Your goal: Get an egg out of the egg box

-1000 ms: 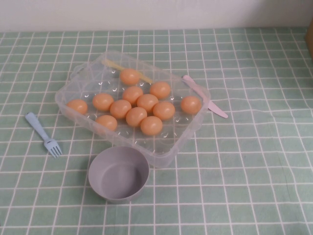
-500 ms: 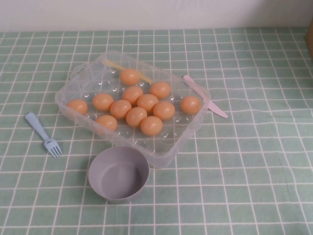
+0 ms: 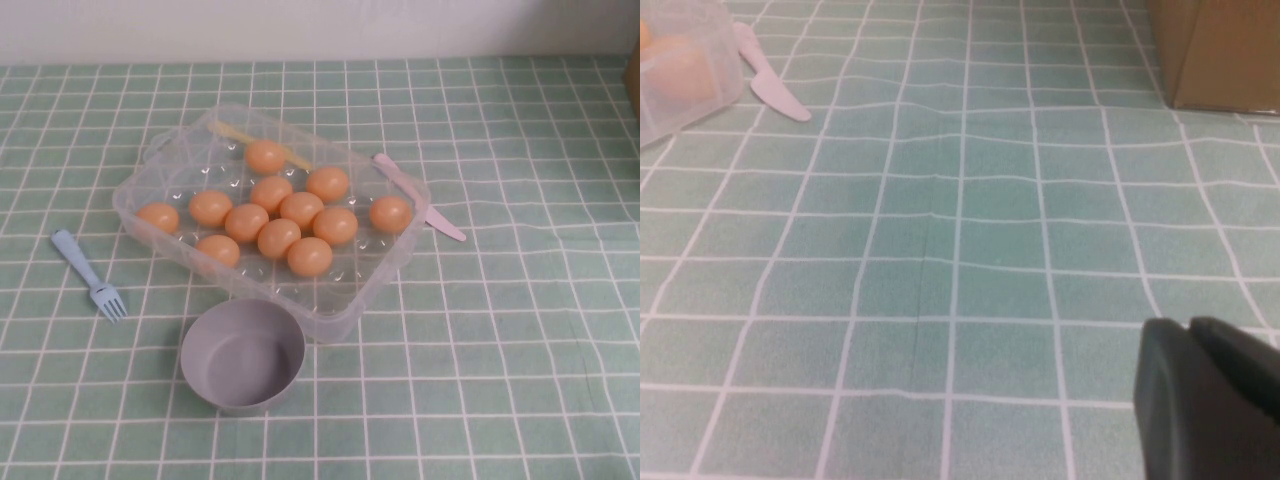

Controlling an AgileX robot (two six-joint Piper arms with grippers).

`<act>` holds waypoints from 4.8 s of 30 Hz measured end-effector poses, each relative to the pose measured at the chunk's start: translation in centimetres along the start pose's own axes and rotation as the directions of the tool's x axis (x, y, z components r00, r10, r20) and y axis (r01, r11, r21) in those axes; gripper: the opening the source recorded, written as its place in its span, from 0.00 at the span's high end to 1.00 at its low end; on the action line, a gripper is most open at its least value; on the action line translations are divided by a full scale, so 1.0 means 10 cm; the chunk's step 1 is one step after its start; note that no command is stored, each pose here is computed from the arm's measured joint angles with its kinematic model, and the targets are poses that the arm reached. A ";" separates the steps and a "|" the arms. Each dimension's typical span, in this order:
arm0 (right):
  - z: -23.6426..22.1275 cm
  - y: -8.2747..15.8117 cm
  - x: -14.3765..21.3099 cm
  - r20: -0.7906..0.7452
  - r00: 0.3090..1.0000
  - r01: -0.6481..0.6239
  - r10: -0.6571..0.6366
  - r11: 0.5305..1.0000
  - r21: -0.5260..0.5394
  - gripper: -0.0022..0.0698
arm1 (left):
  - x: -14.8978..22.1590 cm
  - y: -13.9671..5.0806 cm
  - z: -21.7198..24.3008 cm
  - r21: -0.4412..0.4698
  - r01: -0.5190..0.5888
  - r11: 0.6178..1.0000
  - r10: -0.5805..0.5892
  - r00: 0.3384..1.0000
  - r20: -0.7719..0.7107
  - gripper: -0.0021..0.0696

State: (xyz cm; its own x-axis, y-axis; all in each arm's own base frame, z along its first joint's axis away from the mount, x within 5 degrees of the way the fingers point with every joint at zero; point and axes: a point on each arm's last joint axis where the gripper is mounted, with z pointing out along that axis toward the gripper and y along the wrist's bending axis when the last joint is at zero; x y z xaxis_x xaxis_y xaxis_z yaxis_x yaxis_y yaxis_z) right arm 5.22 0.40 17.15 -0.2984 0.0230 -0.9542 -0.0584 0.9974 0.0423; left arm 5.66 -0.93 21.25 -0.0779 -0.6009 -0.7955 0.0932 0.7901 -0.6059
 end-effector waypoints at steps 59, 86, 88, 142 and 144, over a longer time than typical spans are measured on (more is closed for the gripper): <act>0.00 0.00 0.00 0.000 1.000 0.000 0.000 1.000 0.000 0.99 | -0.09 -0.77 3.76 0.739 -0.551 0.388 0.707 -0.336 -0.622 0.98; 0.00 0.00 0.00 0.000 1.000 0.000 0.000 1.000 0.000 0.99 | 0.27 -0.58 4.01 0.755 -0.607 0.246 0.710 -0.417 -0.567 0.42; 0.00 0.00 0.00 0.000 1.000 0.000 0.000 1.000 0.000 0.99 | 0.27 -0.58 4.02 0.753 -0.613 0.238 0.711 -0.418 -0.565 0.42; 0.00 0.00 0.00 0.000 1.000 0.000 0.000 1.000 0.000 0.99 | 0.39 -0.43 4.06 0.673 -0.670 0.315 0.631 -0.381 -0.675 0.41; 0.00 0.00 0.00 0.000 1.000 0.000 0.000 1.000 0.000 0.99 | 0.42 -0.42 4.07 0.671 -0.668 0.321 0.627 -0.381 -0.679 0.41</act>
State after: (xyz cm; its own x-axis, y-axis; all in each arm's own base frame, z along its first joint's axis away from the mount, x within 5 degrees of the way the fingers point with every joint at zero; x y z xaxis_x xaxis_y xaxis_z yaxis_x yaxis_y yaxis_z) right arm 5.22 0.40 17.15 -0.2985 0.0230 -0.9541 -0.0584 0.9974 0.0423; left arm 45.33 -11.68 20.21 -0.5861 0.8070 -0.0728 0.7482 0.5736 0.3334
